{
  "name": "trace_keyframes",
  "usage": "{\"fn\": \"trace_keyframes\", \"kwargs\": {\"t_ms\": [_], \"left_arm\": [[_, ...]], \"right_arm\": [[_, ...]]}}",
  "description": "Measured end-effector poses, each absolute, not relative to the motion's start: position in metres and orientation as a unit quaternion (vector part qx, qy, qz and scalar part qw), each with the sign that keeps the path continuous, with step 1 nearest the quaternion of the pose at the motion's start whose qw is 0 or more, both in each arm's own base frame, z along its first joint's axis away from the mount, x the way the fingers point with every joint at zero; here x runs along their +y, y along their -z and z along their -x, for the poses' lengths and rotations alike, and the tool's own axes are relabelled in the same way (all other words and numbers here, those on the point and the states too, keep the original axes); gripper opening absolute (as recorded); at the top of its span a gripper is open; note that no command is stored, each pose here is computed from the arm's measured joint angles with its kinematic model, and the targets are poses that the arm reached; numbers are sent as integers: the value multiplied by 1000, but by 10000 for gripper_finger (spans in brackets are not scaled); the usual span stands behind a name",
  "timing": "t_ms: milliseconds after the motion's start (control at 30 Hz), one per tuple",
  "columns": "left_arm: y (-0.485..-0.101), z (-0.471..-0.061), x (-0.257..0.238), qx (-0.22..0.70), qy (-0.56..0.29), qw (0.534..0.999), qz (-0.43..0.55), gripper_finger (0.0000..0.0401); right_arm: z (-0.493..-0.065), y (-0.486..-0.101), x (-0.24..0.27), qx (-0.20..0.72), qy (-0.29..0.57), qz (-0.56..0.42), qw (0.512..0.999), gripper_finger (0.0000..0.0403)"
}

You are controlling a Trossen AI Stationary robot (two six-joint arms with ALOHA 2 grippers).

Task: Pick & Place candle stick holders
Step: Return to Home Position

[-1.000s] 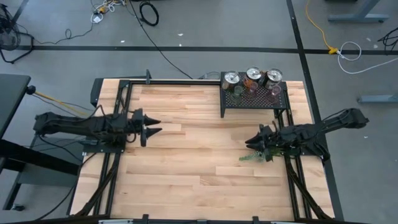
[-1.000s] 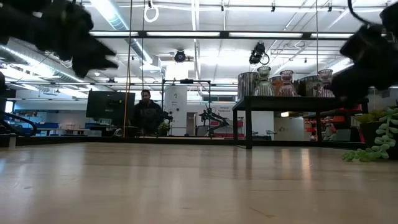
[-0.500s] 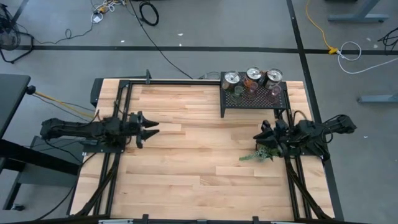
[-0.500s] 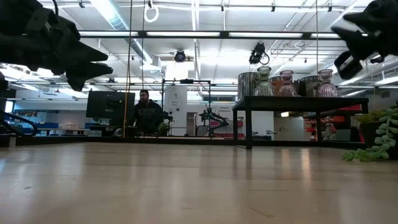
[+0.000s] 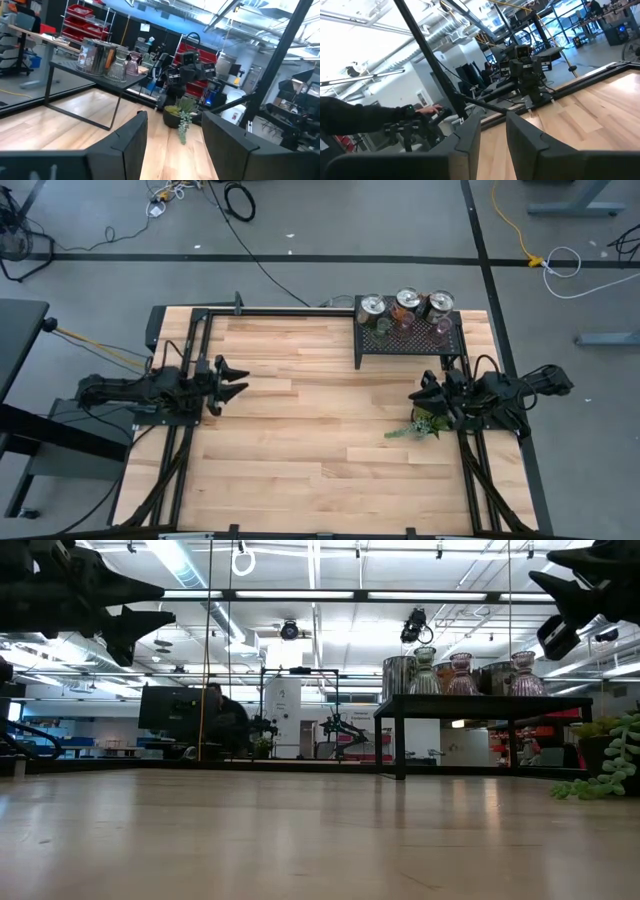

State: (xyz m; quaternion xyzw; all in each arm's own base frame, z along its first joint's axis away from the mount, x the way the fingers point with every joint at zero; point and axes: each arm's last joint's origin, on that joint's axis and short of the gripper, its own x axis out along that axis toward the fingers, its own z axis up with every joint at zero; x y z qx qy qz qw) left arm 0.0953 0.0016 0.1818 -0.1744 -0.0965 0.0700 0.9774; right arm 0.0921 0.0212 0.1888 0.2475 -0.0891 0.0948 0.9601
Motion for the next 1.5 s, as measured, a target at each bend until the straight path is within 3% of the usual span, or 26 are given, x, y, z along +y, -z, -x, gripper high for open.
{"fn": "trace_keyframes", "kwargs": {"t_ms": [267,467,600,900,1500], "left_arm": [[-182,-95,2,-96,-70,978,174,193],[-181,-95,2,-95,-70,978,174,193],[-181,-95,2,-95,-72,978,174,193],[-181,-95,2,-96,-73,977,174,193],[-181,-95,2,-95,-71,978,169,193]], "right_arm": [[-92,-189,20,-94,-78,-221,968,94],[-93,-182,14,-71,59,-23,995,94],[-94,-175,12,-27,97,70,992,94],[-95,-174,15,-28,55,81,995,94],[-95,-174,15,-29,55,80,995,94]]}}
